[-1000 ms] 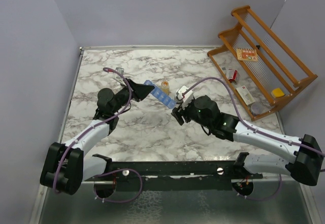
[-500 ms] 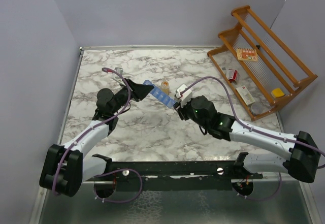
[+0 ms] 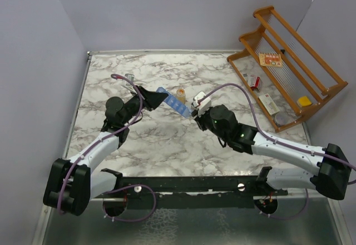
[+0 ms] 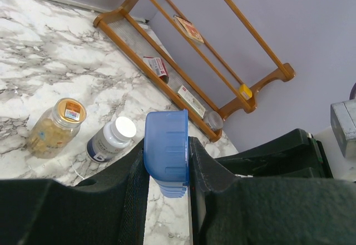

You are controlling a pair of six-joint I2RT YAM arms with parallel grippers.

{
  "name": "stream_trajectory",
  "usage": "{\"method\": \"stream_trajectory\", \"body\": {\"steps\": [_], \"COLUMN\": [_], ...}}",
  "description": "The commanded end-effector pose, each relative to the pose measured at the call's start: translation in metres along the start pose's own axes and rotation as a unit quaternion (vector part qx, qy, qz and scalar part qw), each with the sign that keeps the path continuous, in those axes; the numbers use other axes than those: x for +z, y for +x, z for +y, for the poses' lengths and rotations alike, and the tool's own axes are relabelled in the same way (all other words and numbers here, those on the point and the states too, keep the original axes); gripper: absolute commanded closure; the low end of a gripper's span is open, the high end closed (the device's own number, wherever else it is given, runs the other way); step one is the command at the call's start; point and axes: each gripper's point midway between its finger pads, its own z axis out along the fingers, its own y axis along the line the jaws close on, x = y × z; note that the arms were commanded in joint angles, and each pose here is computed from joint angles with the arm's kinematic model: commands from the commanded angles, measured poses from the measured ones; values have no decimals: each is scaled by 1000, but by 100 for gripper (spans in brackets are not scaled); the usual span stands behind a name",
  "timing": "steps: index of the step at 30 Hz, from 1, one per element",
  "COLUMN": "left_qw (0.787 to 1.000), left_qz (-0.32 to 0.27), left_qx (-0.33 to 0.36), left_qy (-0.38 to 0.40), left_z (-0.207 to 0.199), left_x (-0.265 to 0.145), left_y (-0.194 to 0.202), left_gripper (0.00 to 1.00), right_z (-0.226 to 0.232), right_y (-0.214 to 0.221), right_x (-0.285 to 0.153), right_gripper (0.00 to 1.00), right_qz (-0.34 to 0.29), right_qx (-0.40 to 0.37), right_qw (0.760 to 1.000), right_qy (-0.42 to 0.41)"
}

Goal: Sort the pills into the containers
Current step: Pick up the pill container at the center of the board, then open the pill container.

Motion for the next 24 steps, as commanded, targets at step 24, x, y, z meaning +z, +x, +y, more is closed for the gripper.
{"method": "stream_trajectory", "body": {"steps": [24], "left_qw": [1000], "left_qz": [-14], "left_qx": [-4], "left_qy": [0], "left_z": [-3], "left_x": [-3], "left_y": [-4], "left_gripper": [100], "right_z": [2], "right_y": [-35], "right_x": [-18], "right_gripper": [56], "right_qz": [-41], "right_qx": [13], "right_qw": [999], "right_qy": [-24]}}
